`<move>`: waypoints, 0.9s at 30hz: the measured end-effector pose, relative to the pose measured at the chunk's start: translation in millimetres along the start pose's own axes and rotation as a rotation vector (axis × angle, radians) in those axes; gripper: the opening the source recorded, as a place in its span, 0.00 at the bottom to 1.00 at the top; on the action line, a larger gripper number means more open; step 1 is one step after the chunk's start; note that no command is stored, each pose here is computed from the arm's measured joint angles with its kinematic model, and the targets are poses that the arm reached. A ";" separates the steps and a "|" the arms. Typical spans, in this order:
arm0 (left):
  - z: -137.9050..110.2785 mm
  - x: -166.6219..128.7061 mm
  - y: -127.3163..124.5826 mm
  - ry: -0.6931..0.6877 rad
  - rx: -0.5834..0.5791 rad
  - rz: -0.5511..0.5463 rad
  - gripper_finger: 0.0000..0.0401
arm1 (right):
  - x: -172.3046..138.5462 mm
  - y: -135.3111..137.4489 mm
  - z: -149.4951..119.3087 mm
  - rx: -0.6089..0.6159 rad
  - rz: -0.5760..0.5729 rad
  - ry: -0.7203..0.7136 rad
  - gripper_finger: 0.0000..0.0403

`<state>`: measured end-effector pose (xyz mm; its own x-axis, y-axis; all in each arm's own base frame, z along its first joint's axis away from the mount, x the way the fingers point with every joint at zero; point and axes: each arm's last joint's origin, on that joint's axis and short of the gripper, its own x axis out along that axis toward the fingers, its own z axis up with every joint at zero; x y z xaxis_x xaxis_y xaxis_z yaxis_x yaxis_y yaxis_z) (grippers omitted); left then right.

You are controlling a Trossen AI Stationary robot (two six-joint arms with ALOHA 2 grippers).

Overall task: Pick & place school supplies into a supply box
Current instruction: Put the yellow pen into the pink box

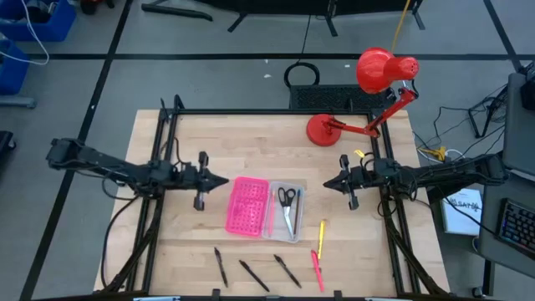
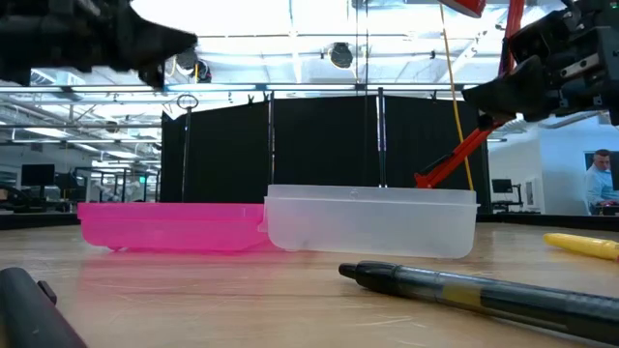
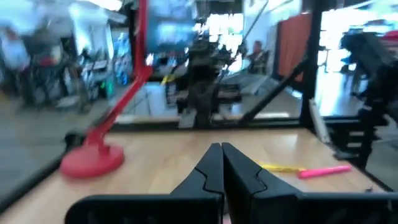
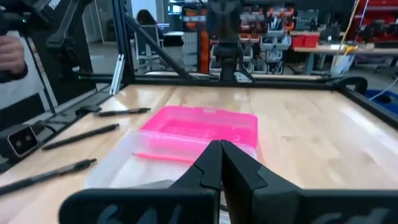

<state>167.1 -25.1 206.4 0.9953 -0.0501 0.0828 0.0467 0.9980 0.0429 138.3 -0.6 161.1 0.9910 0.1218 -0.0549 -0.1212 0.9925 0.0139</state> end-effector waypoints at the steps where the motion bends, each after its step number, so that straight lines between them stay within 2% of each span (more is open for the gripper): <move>1: 1.5 -1.5 -1.7 -0.001 0.041 -0.025 0.01 | 0.0 0.0 0.1 0.015 0.000 -0.001 0.00; 5: 13.0 -15.2 -3.7 -0.040 0.198 -0.043 0.01 | 0.0 0.0 -1.0 0.063 0.000 0.010 0.00; 8: 19.4 -32.4 -4.0 -0.038 0.233 -0.071 0.01 | 0.0 0.0 -1.6 0.069 0.001 0.017 0.00; 10: 17.6 -44.0 -2.0 0.007 0.219 -0.058 0.00 | 0.0 0.0 -1.5 0.069 0.001 0.016 0.00; 14: 16.6 -58.8 5.3 0.040 0.158 0.033 0.00 | 0.0 0.0 -1.2 0.068 0.001 0.012 0.00; 17: 12.4 -62.4 6.1 0.041 0.135 0.016 0.00 | 0.0 0.0 -1.7 0.064 0.001 0.018 0.00; 22: -16.8 -61.4 4.4 0.124 0.099 0.010 0.01 | 0.0 0.1 -1.7 0.047 0.001 0.018 0.00; 25: -43.2 -62.5 3.2 0.187 0.060 0.012 0.02 | 0.1 0.7 0.6 0.102 0.007 -0.005 0.00; 27: -44.4 -61.9 3.3 0.204 0.026 0.025 0.02 | 0.2 2.3 3.4 0.135 0.019 -0.033 0.00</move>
<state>109.4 -17.0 157.2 0.9928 -0.0140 -0.1188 0.0223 0.9974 0.0690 138.4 1.6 164.6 0.9903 0.1376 -0.0209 -0.1331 0.9799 0.1487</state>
